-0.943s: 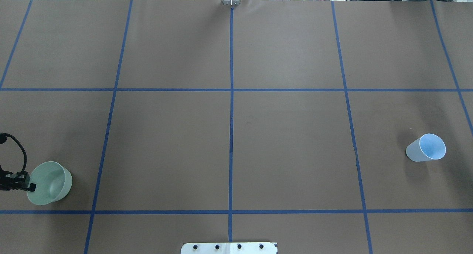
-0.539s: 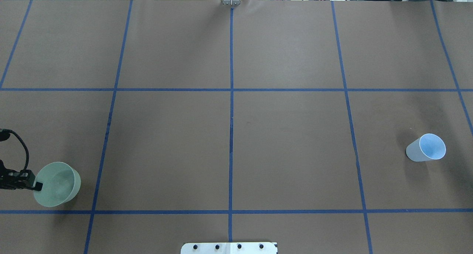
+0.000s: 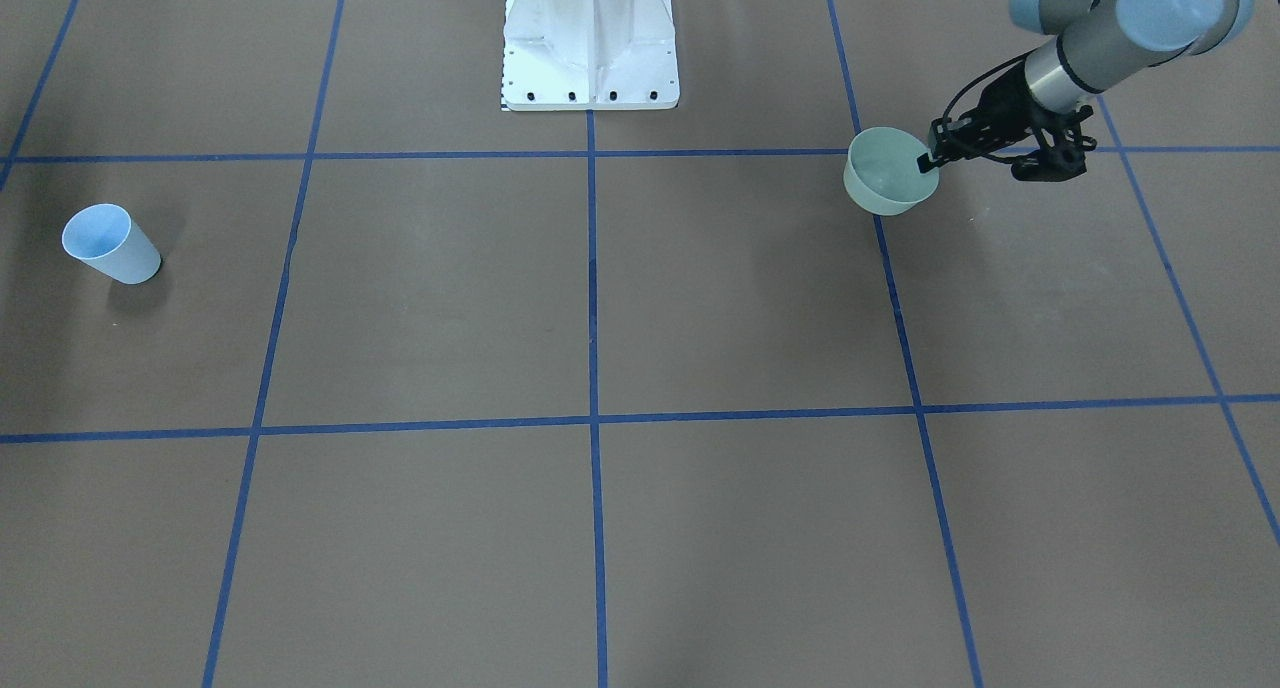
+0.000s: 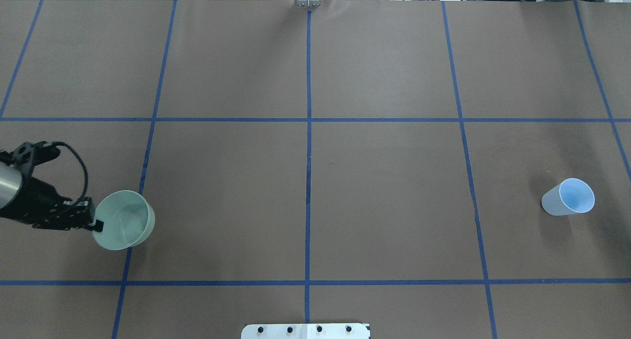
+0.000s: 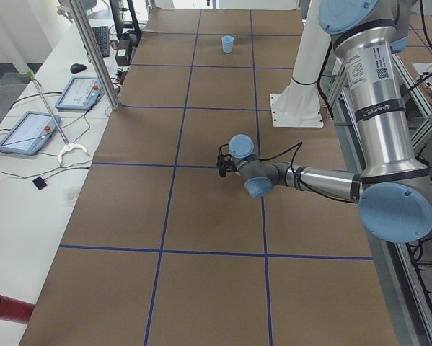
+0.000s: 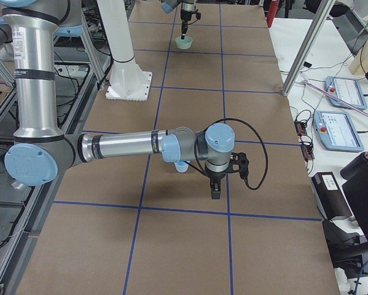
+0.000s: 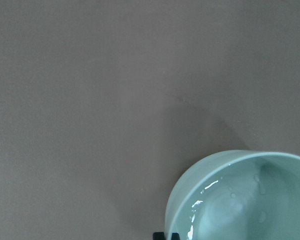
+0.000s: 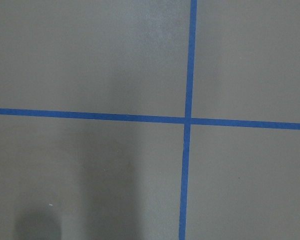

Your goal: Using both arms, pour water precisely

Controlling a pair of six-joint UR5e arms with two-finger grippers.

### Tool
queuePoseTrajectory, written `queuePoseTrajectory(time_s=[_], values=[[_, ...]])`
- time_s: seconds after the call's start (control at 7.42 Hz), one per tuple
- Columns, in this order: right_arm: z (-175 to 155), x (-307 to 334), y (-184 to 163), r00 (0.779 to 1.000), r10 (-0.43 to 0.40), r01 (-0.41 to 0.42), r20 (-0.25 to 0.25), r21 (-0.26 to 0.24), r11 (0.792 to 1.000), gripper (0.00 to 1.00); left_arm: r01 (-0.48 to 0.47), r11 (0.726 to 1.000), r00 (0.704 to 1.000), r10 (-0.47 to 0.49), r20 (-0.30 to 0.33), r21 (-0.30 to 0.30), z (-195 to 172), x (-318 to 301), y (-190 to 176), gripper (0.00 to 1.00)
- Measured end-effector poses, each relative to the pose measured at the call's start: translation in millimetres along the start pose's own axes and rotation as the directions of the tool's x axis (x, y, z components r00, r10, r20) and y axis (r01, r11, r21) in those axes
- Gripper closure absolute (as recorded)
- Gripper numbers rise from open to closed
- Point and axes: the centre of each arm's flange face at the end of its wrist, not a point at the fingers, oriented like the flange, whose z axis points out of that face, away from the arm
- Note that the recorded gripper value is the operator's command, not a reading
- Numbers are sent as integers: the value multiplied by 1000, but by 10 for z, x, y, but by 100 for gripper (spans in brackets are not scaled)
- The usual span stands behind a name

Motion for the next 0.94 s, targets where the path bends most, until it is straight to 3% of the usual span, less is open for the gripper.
queuePoseTrajectory(time_s=[0.54,0.81,0.94], values=[[1,-5,19,1000,-2,2,-3,1,1000,1,147,988,988,-148,35,36,33,2423,-537,100],[-9,-17,21,1000,-3,3,0,2,1000,1,200,977,977,-204,58,77,398,3371,-792,100],[-11,-21,19,1000,-3,3,2,3,1000,1,199,975,976,-206,70,98,628,3559,-841,100]])
